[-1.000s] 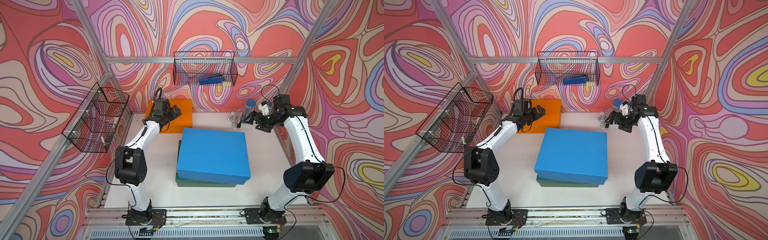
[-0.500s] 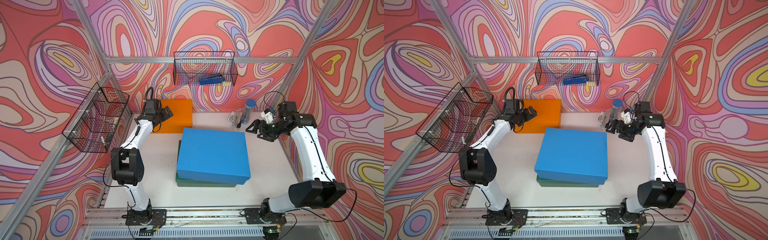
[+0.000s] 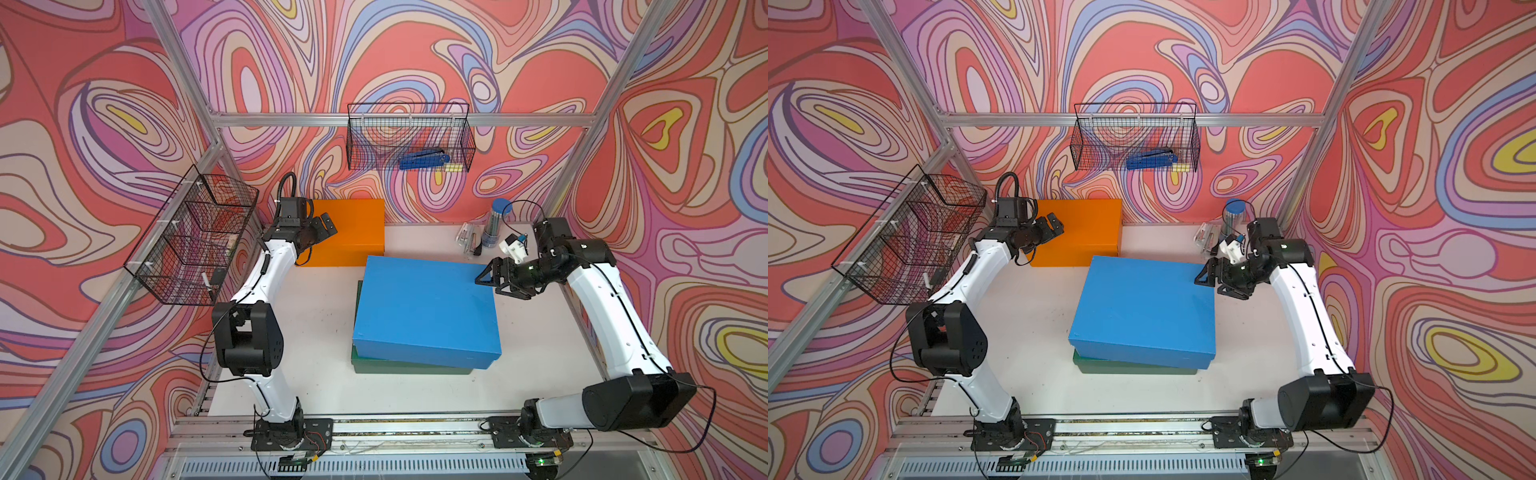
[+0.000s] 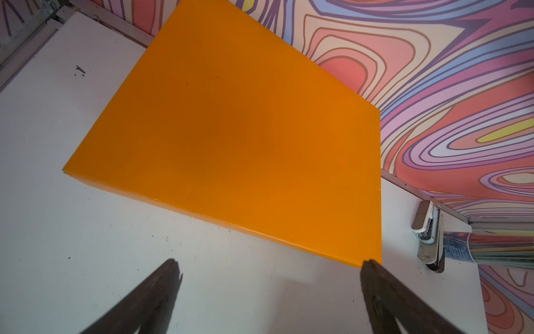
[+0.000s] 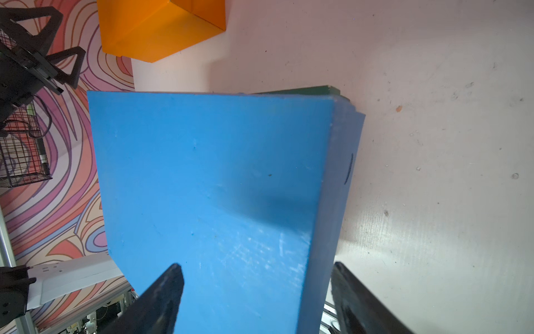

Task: Stack the shoeboxes
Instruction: Adjust the shoebox.

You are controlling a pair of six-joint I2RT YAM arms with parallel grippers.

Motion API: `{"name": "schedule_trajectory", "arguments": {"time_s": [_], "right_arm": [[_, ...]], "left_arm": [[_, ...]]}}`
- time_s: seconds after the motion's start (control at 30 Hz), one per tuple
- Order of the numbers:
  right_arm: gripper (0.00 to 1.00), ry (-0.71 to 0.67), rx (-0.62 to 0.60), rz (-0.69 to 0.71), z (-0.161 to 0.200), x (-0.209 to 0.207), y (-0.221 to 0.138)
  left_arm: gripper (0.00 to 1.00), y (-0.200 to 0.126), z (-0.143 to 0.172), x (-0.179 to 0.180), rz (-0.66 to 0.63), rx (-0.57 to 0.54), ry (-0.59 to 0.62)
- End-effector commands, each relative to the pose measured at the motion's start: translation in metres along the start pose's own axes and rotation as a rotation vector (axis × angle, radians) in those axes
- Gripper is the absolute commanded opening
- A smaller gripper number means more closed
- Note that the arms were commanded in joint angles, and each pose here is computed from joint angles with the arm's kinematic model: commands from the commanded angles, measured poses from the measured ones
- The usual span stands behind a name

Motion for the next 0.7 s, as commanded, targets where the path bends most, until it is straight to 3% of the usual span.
{"name": "schedule_trajectory", "arguments": {"time_s": [0.0,0.67], "right_arm": [[0.81,-0.012,0.007,-0.014,-0.004,0.004,0.012],[0.79,-0.02,-0.015,-0.04,-0.027,0.003,0.033]], "left_arm": [[1.0,-0.014,0.001,0.004,-0.013,0.007,0.023],[1.0,-0.018,-0.003,0.014,-0.047,0.0,0.03]]}}
Point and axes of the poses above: each gripper's point midway between its finger pads, its own y axis out along the fingers, its own x axis along the line the jaws close on, z = x × y, the point moved 3 cm from there along -y, back along the fingers, and after that the axes turned 15 degrees about -y, right-handed, at the moved point
